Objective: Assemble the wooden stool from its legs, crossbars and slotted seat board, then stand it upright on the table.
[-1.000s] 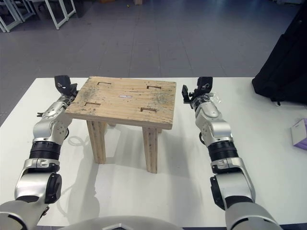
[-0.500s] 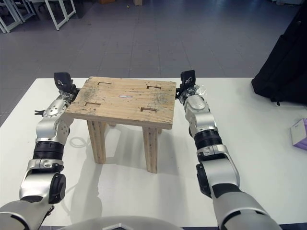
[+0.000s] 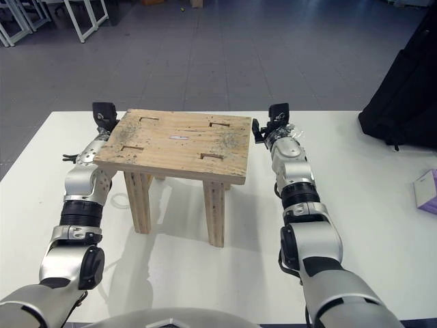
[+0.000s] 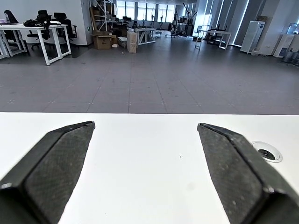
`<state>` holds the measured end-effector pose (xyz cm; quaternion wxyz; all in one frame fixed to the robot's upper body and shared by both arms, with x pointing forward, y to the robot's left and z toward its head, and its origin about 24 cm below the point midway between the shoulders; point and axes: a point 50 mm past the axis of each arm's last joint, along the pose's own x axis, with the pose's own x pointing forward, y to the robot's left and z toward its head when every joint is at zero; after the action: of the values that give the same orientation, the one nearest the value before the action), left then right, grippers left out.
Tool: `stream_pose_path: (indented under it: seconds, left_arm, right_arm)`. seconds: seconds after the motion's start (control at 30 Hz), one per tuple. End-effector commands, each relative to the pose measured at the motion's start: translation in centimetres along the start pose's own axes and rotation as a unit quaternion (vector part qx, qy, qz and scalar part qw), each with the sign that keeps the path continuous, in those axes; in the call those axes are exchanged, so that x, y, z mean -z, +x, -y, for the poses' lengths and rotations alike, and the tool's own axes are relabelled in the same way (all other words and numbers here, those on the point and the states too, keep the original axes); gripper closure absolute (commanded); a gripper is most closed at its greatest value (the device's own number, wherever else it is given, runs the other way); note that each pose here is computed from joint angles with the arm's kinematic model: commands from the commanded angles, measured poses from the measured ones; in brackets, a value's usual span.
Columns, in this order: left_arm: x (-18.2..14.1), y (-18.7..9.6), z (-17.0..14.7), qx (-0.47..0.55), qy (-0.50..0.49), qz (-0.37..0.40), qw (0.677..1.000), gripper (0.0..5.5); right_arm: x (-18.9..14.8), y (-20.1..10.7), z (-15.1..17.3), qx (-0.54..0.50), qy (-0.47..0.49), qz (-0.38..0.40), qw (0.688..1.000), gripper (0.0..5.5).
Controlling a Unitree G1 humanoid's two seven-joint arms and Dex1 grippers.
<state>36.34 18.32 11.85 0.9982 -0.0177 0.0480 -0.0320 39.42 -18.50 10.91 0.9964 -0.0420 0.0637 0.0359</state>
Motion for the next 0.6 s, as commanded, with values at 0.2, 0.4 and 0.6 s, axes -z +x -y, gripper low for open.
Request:
stream_pose_path:
  seconds: [0.2,0.4,0.6]
  left_arm:
    - [-0.2,-0.6,-0.6,-0.011,0.005,-0.002,1.0,1.44]
    - [-0.6,-0.3,-0.5,-0.007,0.008,-0.003,1.0,1.44]
    - [-1.1,0.1,-0.9,-0.01,0.015,-0.002,1.0,1.44]
  right_arm:
    - [0.0,0.5,-1.4,-0.01,-0.004,-0.002,1.0,1.86]
    - [0.2,0.5,-0.9,0.001,0.005,-0.001,1.0,1.86]
    - [0.1,0.5,-0.8,0.008,0.011,0.002,1.0,1.86]
